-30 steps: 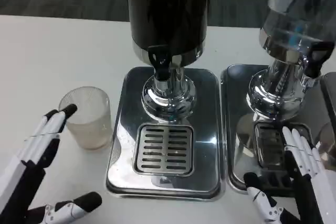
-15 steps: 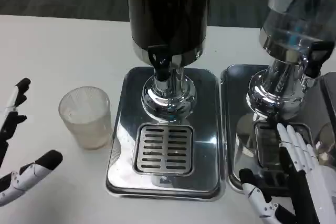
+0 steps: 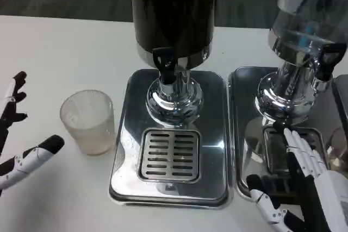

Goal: Grasp the cup under the faucet to collect the drink, then remove the cup.

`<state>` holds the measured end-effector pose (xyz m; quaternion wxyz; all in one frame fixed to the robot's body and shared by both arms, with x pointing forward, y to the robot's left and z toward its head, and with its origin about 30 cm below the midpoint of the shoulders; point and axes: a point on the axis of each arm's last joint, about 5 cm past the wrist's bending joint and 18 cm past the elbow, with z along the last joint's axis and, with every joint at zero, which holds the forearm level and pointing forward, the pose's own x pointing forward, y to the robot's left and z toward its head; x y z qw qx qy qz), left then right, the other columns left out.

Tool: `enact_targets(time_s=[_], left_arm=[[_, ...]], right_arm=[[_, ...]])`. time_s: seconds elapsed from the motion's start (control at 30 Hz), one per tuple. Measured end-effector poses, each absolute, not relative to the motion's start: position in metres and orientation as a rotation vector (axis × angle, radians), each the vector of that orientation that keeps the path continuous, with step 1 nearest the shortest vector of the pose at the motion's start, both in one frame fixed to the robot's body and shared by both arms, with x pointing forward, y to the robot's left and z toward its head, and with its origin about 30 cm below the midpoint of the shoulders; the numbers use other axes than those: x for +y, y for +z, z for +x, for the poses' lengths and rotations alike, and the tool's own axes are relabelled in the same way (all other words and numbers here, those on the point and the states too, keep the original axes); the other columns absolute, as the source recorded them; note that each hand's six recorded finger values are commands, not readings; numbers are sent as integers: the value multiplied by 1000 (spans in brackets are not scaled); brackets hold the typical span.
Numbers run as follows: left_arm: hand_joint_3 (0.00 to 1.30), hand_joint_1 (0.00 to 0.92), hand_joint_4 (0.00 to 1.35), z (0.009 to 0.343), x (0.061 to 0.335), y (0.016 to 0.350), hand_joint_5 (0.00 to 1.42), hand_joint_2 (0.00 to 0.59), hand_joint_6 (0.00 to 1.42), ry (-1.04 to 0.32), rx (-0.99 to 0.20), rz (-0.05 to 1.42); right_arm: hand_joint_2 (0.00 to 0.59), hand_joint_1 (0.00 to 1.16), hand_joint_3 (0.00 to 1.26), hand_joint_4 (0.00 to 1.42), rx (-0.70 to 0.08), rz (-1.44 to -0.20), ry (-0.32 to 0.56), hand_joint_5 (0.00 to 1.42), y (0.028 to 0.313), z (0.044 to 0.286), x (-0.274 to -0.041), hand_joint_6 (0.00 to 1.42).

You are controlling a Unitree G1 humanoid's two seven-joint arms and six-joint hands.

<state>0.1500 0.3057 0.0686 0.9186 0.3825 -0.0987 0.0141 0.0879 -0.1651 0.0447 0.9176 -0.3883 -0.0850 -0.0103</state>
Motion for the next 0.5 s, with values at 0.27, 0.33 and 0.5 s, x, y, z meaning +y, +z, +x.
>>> enact_targets(time_s=[0.27, 0.33, 0.5], left_arm=[[0, 95, 0, 157, 303, 65, 89, 0, 297, -44, -184, 779], [0, 95, 0, 160, 302, 65, 86, 0, 297, -56, -182, 778], [0, 89, 0, 168, 302, 67, 71, 0, 286, -75, -184, 782]], right_arm=[[315, 252, 54, 44, -162, -793, -18, 54, 45, 88, -168, 46], [315, 252, 54, 46, -156, -790, -19, 57, 45, 87, -168, 47], [315, 252, 54, 54, -148, -792, -19, 66, 45, 85, -169, 61]])
